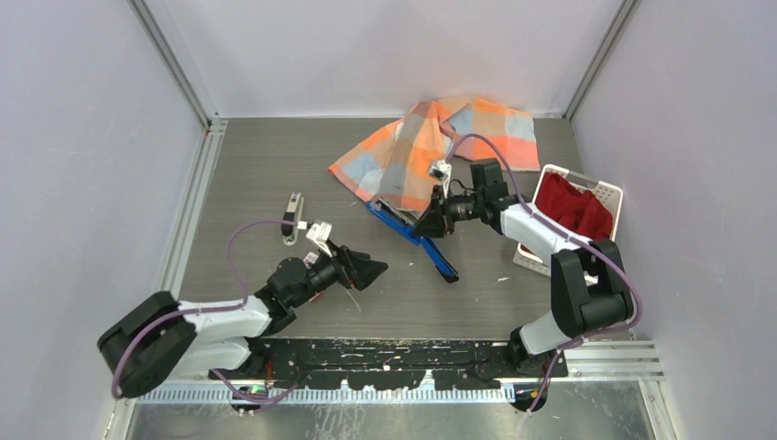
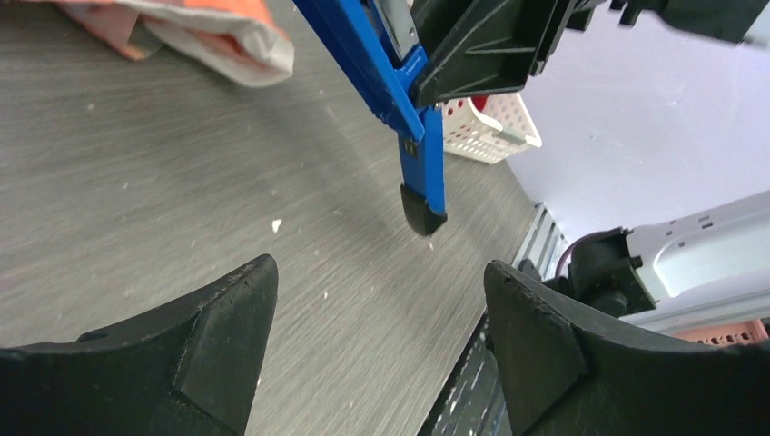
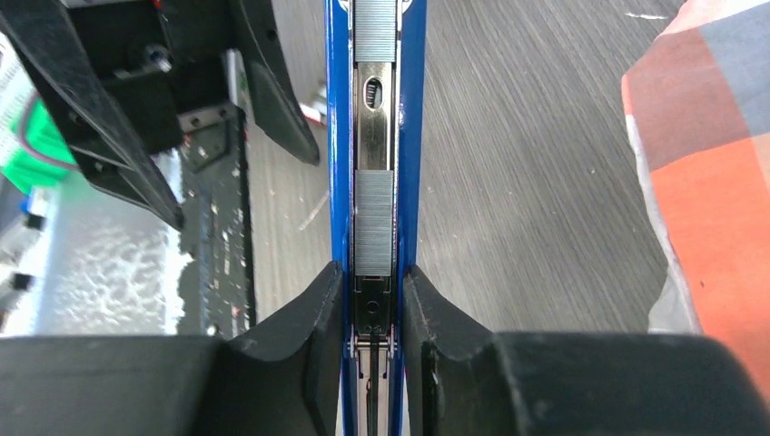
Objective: Unload the staples from the stapler
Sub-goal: Unload the staple at the center of the board.
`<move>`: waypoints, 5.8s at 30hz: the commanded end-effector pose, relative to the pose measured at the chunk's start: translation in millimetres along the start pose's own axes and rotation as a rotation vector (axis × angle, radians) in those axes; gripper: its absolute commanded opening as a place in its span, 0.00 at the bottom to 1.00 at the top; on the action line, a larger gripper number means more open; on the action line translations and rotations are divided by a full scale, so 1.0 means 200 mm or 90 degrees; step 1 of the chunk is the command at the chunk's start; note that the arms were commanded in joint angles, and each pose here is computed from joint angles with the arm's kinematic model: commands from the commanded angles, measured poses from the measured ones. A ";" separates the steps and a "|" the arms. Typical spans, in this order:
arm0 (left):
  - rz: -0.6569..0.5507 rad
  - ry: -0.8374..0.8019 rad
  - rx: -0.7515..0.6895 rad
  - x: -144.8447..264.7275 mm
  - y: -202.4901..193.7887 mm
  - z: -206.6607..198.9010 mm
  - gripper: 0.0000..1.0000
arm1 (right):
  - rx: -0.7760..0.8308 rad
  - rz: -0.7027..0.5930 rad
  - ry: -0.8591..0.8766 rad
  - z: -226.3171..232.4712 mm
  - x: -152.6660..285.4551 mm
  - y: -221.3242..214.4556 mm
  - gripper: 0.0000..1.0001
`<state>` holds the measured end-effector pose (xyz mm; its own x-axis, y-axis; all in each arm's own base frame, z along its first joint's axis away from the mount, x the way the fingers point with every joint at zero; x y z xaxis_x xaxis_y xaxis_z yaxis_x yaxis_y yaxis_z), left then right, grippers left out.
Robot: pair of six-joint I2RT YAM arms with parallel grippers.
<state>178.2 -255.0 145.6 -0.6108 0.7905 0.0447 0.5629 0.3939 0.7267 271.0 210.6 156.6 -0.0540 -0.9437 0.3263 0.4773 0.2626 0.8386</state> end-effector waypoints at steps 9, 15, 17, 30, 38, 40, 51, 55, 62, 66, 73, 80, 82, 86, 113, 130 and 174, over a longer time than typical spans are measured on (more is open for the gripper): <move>-0.154 -0.126 0.005 -0.33 0.26 -0.18 0.81 | -0.108 -0.207 0.070 0.12 0.12 0.24 0.01; -0.202 -0.087 0.023 -0.39 0.34 -0.13 0.81 | -0.127 -0.218 0.081 0.13 0.12 0.23 0.01; -0.209 -0.080 0.048 -0.41 0.35 -0.12 0.81 | -0.131 -0.220 0.083 0.14 0.12 0.23 0.01; -0.235 -0.114 0.116 -0.55 0.46 -0.19 0.72 | -0.145 -0.217 0.091 0.14 0.11 0.21 0.01; -0.212 -0.136 0.144 -0.62 0.46 -0.20 0.50 | -0.150 -0.213 0.097 0.15 0.10 0.19 0.01; -0.206 -0.142 0.144 -0.63 0.46 -0.20 0.41 | -0.152 -0.209 0.099 0.15 0.10 0.18 0.01; -0.167 -0.173 0.053 -0.63 0.44 -0.18 0.00 | -0.148 -0.183 0.078 0.08 0.07 0.13 0.34; -0.139 -0.197 0.011 -0.65 0.43 -0.18 0.00 | -0.123 -0.162 0.063 0.06 0.07 0.11 0.57; -0.106 -0.222 -0.024 -0.61 0.46 -0.11 0.00 | -0.061 -0.133 0.005 0.00 0.16 0.10 0.80; -0.067 -0.226 0.043 -0.58 0.49 -0.04 0.00 | -0.036 -0.146 -0.051 -0.05 0.30 0.14 0.81; 0.144 -0.172 0.170 -0.59 0.37 0.12 0.00 | -0.001 -0.194 -0.120 -0.05 0.51 0.20 0.82; 0.288 -0.133 0.175 -0.64 0.27 0.19 0.00 | 0.002 -0.213 -0.147 -0.06 0.58 0.22 0.82; 0.311 -0.129 0.178 -0.66 0.25 0.21 0.00 | 0.001 -0.216 -0.151 -0.06 0.60 0.22 0.82; 0.360 -0.143 0.182 -0.72 0.16 0.21 0.00 | 0.000 -0.221 -0.157 -0.06 0.62 0.22 0.82; 0.529 -0.067 -0.061 -0.81 -0.13 0.21 0.00 | -0.073 -0.175 -0.198 -0.24 0.58 0.02 0.84; 0.446 -0.073 -0.176 -0.75 0.02 -0.01 0.00 | -0.172 0.023 -0.261 -0.37 0.24 -0.29 0.32; 0.160 0.564 -0.011 -0.33 0.41 0.35 0.00 | 0.007 0.052 0.033 0.21 -0.27 -0.14 0.42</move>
<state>306.2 -246.2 118.7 -0.6092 0.1482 0.7790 0.7829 0.2687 0.5611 215.2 252.4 75.4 0.0553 -0.8671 0.4951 0.6688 0.4003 0.6265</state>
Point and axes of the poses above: each gripper's point midway between its finger pads, its own x axis back along the fingers, its own z axis along the line the jaws close on, y = z × x, the point moved 3 cm from there along x, back along the fingers, and after that the axes turned 1 degree about x, right-handed, at the moved point
